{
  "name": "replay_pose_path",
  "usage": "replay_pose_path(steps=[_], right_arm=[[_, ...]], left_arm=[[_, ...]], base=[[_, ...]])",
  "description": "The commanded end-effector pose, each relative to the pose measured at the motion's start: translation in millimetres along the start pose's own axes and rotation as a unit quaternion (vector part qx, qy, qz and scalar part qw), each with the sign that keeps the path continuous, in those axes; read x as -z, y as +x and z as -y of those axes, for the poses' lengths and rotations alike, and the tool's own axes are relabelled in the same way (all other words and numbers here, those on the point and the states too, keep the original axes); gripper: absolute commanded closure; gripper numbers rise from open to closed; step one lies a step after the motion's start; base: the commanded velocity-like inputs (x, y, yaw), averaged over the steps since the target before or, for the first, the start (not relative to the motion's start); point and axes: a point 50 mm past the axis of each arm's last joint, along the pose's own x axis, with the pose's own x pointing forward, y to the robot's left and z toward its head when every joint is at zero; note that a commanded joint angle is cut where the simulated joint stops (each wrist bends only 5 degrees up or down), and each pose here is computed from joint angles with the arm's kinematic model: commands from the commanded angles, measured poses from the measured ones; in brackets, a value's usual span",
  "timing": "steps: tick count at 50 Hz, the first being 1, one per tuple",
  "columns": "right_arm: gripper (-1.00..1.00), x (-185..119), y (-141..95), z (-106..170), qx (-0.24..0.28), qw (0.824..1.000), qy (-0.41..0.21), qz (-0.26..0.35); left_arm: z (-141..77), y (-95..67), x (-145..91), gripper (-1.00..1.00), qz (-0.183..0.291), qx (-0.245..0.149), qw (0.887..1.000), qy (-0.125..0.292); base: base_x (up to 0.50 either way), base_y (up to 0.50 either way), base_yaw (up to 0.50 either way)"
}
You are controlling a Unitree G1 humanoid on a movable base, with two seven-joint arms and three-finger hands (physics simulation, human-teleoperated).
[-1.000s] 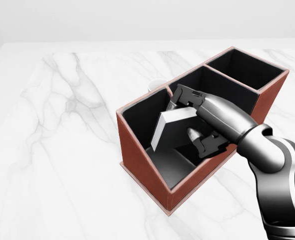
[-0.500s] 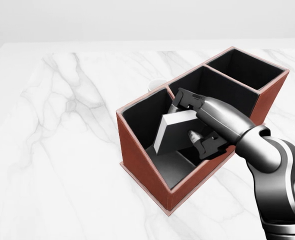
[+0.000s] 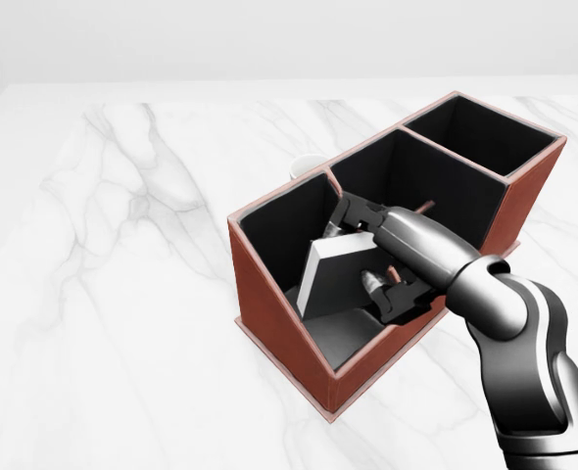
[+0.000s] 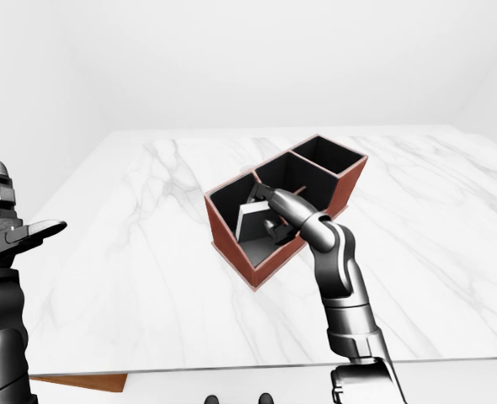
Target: Pick up the book and place it in the left compartment of the caddy.
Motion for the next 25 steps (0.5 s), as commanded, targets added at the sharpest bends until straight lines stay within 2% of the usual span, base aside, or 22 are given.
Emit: replay_pose_path(steps=[1,13,25], right_arm=[[1.0,1,4,-5,-0.009,0.999,0.03,0.01],[1.0,4,4,-2,-0.007,1.0,0.023,-0.001],[1.0,5,3,4,0.001,1.0,0.0,-0.015]], left_arm=[[0,-0.3,0,-1.0,0.0,0.0,1.0,0.0],[1,-1.1,-9,-1.0,0.016,-0.001,1.0,-0.003],[0,-0.2,-1,-1.0,0.002,0.0,1.0,0.0]], base=[[0.0,0.0,0.0],[0.0,0.0,0.0],[0.0,0.0,0.0]])
